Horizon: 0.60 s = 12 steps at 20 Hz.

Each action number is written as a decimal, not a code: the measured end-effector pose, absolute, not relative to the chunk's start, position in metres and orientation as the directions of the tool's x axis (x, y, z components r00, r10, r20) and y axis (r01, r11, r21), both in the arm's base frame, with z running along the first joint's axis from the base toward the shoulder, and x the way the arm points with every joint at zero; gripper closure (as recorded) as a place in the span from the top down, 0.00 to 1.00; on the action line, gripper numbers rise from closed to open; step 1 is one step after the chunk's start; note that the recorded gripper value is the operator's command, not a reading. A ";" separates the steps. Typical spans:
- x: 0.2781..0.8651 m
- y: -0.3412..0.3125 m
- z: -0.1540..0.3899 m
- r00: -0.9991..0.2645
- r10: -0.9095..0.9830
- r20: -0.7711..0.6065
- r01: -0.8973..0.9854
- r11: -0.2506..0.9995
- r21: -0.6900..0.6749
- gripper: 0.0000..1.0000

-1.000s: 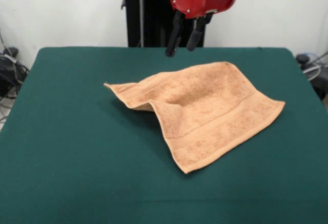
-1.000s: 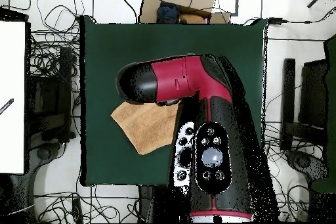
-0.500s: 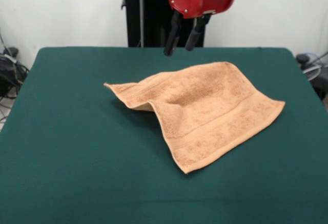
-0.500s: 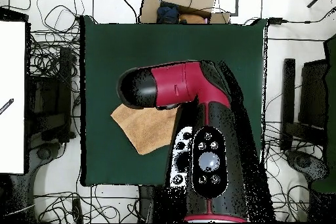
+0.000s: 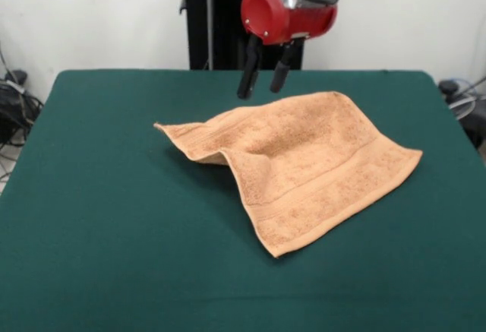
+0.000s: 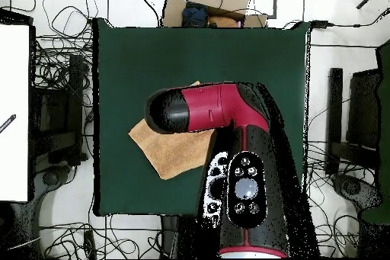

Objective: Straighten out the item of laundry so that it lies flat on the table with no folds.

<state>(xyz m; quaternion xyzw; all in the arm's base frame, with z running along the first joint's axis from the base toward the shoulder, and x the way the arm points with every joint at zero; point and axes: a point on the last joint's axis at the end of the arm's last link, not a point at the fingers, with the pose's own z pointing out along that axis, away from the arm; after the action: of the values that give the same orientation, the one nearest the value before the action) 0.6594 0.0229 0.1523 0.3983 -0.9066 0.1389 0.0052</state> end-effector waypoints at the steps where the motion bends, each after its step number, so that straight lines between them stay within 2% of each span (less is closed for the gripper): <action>1: 0.658 0.023 0.148 -0.682 -0.723 0.109 -0.723 0.644 -0.250 1.00; 12: 0.639 0.028 0.103 -0.683 -0.729 0.051 -0.719 0.658 -0.225 1.00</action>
<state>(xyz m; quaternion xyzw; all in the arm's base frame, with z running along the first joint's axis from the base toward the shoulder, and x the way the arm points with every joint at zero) 0.6388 0.0276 0.1032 0.3976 -0.9102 0.1141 -0.0217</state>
